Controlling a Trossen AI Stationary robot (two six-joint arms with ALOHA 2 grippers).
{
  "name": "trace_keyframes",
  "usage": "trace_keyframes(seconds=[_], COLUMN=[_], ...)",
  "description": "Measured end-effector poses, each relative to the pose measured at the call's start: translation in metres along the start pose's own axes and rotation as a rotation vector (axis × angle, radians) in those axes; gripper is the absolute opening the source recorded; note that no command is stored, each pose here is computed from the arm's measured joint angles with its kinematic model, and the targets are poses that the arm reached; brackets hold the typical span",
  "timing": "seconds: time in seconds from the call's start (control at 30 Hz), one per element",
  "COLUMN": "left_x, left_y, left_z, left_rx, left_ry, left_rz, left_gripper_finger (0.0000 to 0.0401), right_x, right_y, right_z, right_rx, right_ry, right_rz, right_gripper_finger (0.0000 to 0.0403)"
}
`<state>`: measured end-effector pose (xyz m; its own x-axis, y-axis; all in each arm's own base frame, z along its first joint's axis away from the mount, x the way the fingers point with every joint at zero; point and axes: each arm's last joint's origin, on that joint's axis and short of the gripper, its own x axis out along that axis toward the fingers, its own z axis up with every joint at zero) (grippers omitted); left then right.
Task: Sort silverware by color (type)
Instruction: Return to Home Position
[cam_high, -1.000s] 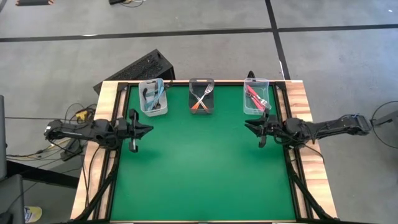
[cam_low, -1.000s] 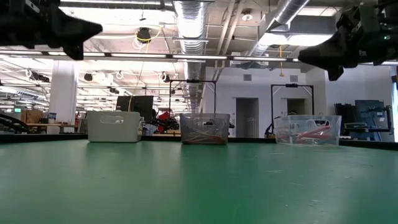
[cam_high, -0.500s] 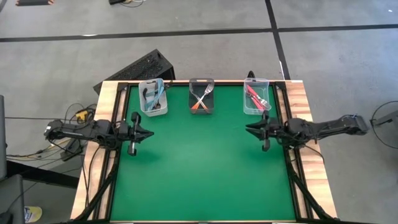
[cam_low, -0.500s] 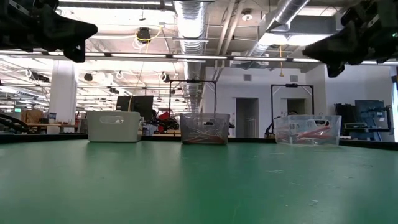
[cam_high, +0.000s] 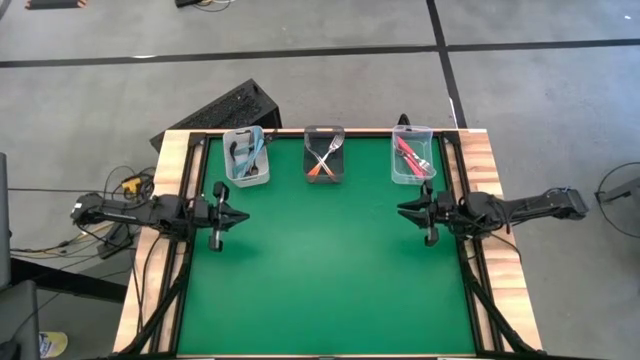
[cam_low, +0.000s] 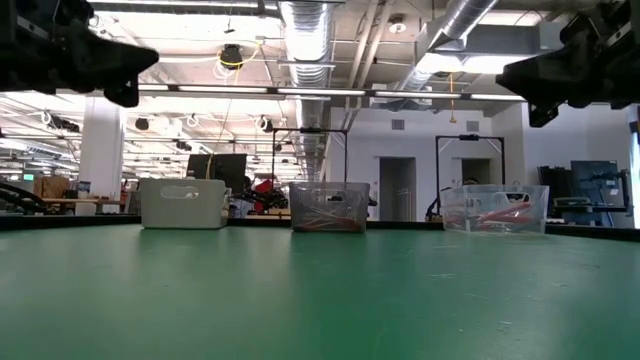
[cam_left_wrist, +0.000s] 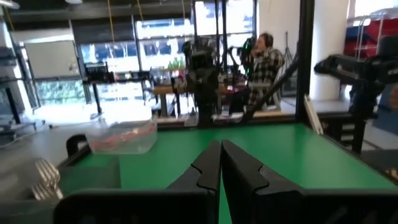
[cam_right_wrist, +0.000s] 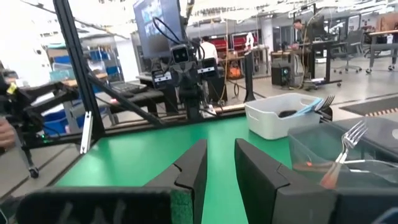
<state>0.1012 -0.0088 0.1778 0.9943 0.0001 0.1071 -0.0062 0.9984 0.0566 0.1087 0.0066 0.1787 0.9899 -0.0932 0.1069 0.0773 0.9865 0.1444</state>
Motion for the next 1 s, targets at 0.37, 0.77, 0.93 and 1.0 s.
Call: trace_keyframes(seconds=[0.37,0.77,0.93,1.0], left_x=[0.000,0.000,0.000,0.000], left_y=[0.000,0.000,0.000,0.000], left_z=[-0.014,-0.014,-0.014,-0.014], left_rx=[-0.064,-0.059,-0.052,-0.060], left_ry=[0.140,0.143,0.143,0.143], left_rz=[0.014,0.013,0.013,0.013], left_gripper_finger=[0.0004,0.0004,0.0004,0.0004], right_x=[0.000,-0.002,-0.003,-0.003], right_y=[-0.001,-0.003,-0.004,-0.004], right_z=[-0.010,-0.019,-0.023,-0.023], right_rx=[0.013,-0.007,-0.015,-0.016], right_ry=[0.098,0.192,0.230,0.235], right_rz=[-0.020,-0.033,-0.038,-0.039], right_gripper_finger=[0.0107,0.0107,0.0107,0.0107])
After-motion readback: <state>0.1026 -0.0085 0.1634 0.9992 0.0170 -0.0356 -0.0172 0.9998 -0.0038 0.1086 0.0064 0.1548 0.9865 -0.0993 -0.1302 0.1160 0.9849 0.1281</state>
